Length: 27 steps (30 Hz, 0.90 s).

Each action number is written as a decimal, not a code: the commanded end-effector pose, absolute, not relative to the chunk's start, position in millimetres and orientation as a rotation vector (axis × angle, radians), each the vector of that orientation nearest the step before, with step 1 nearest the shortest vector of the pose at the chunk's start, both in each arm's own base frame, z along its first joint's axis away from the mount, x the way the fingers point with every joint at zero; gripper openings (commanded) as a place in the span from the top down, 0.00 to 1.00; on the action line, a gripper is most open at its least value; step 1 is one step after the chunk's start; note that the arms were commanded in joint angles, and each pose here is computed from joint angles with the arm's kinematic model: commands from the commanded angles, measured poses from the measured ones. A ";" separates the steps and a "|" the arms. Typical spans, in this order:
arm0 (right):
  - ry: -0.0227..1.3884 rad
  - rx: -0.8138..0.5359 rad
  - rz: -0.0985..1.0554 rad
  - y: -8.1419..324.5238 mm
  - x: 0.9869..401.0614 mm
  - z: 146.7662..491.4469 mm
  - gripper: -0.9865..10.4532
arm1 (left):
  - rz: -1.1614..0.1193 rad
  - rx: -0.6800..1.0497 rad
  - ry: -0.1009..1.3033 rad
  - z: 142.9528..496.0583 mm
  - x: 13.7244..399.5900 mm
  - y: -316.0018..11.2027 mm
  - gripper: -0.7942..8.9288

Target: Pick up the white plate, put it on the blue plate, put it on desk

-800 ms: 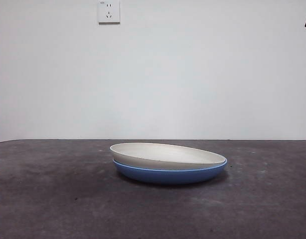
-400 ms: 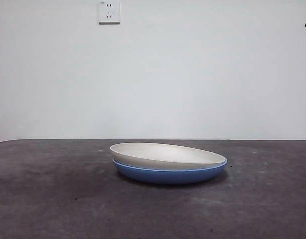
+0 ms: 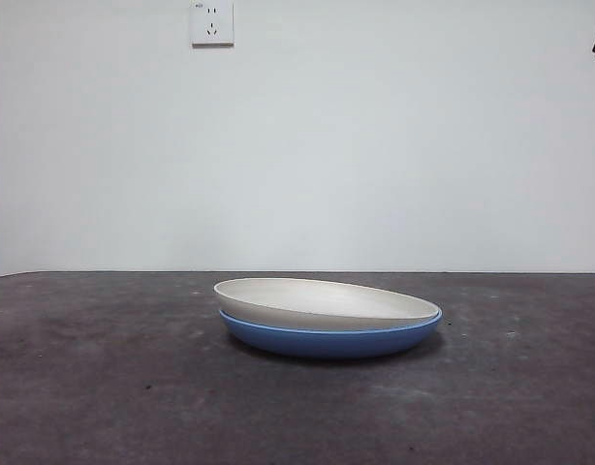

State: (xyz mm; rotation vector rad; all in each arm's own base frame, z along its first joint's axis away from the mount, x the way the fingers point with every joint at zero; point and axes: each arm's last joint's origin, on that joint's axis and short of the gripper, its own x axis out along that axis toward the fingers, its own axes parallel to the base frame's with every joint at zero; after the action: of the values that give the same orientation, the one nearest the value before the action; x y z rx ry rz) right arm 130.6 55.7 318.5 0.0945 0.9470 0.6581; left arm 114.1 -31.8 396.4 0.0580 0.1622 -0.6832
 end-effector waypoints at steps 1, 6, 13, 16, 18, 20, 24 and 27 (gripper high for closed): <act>0.927 0.084 0.672 57.0 132.3 322.6 0.91 | -0.463 0.124 -0.048 395.8 105.9 -19.1 0.90; 0.927 0.084 0.672 57.0 132.3 322.6 0.91 | -0.134 0.136 -0.173 361.1 94.8 -3.7 0.90; 0.927 0.084 0.672 57.0 132.3 322.6 0.91 | 0.024 0.127 -0.092 285.4 92.9 4.5 0.90; 0.927 0.084 0.672 57.0 132.3 322.6 0.91 | 0.029 0.125 -0.044 256.1 94.4 5.3 0.90; 0.927 0.084 0.672 57.0 132.3 322.6 0.91 | 0.027 0.122 -0.012 237.9 95.6 5.4 0.90; 0.927 0.084 0.672 57.0 132.3 322.6 0.91 | 0.025 0.119 0.017 220.4 96.5 5.4 0.90; 0.927 0.084 0.672 57.0 132.3 322.6 0.91 | 0.023 0.115 0.050 195.8 96.8 5.5 0.90; 0.927 0.084 0.672 57.0 132.3 322.6 0.91 | 0.022 0.112 0.062 184.0 96.2 5.4 0.90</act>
State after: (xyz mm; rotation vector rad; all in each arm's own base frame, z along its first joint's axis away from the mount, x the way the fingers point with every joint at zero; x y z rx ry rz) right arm 130.6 55.7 318.5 0.0945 0.9470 0.6581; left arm 96.5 5.2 184.0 0.1098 0.0770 0.0158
